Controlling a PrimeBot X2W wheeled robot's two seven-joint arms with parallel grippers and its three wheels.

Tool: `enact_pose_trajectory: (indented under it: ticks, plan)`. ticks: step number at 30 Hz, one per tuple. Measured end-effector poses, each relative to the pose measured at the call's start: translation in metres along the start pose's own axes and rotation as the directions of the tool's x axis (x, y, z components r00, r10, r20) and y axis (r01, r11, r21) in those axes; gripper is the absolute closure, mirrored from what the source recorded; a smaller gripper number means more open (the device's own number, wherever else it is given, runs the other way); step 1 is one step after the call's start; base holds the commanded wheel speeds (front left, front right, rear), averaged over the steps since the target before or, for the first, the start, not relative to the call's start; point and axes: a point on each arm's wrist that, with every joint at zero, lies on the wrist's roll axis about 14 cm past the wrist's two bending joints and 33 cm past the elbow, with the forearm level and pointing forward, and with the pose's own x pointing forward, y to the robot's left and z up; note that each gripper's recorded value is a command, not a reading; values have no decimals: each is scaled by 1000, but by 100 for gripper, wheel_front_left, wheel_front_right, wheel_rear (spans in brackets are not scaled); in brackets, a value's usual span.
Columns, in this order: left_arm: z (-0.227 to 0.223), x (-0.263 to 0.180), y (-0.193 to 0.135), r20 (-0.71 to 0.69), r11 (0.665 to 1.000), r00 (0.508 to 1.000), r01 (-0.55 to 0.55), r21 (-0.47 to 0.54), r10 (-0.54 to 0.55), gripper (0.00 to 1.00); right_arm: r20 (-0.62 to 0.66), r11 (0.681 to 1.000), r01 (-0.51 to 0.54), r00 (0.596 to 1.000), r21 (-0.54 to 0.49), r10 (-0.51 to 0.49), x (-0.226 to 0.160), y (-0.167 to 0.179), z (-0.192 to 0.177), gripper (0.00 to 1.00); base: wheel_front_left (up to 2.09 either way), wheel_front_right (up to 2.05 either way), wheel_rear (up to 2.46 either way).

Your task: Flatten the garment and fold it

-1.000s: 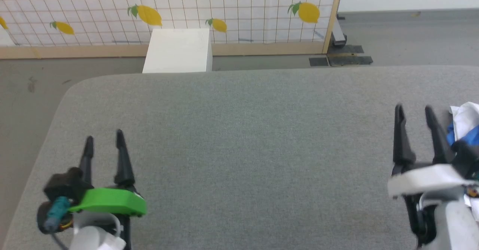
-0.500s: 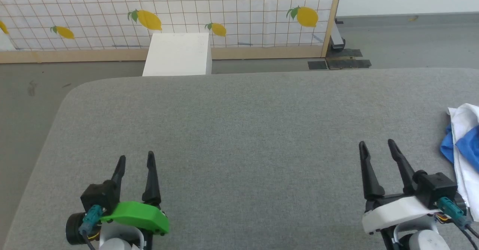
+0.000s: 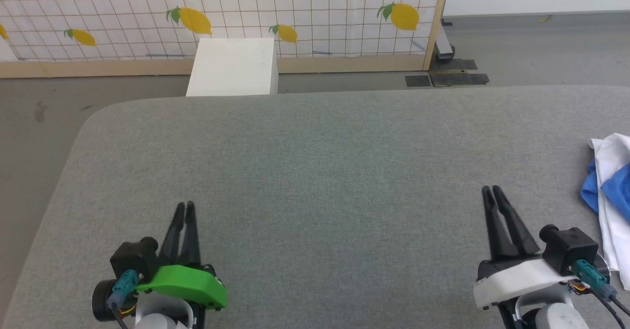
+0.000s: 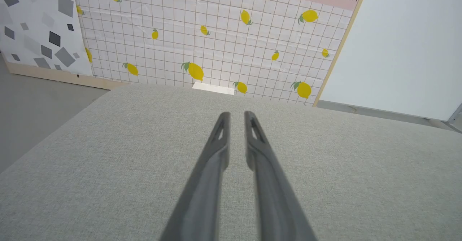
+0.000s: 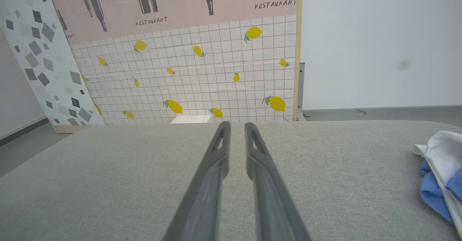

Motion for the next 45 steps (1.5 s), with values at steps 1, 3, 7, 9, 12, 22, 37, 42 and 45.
enact_pose_trajectory:
  ticks: [1, 3, 7, 9, 12, 22, 37, 42, 45]
  plan:
    - [0, 0, 0, 0, 1000, 1000, 0, 0, 0, 100, 0, 1000, 0, 1000, 0, 0, 0, 0, 0, 100, 0, 0, 0]
    - [0, 0, 0, -1, 1000, 1000, 0, 0, 0, 100, -1, 1000, 0, 1000, -1, 0, 0, 0, 0, 100, 0, 0, 0]
    - [0, 0, 0, -7, 1000, 1000, 1, 5, -1, 100, -10, 1000, -3, 1000, -3, 3, 1, 1, -1, 100, 0, 0, 0]
    - [1, 0, 0, -8, 1000, 1000, 1, 9, -1, 100, -13, 1000, -5, 1000, -6, 5, 1, 1, -1, 100, 0, 0, 0]
    - [2, 1, 0, -10, 1000, 1000, 1, 11, -1, 100, -15, 1000, -7, 1000, -11, 7, 2, 2, 0, 100, 0, 0, 0]
    - [4, 1, -1, -12, 999, 1000, 8, 41, -7, 100, -25, 1000, -14, 1000, -21, 13, 3, 3, 0, 100, 0, 0, 0]
    - [8, 2, 0, -17, 998, 1000, 8, 65, -7, 100, -37, 999, -24, 999, -38, 23, 5, 6, 2, 100, 0, 0, 0]
    - [8, 1, 1, -20, 998, 1000, 6, 69, -5, 100, -43, 999, -27, 999, -45, 25, 6, 6, 2, 100, 0, 0, 0]
    - [8, 1, 1, -25, 997, 1000, 6, 77, -4, 100, -44, 998, -29, 999, -48, 27, 6, 7, 2, 100, 0, 0, 0]
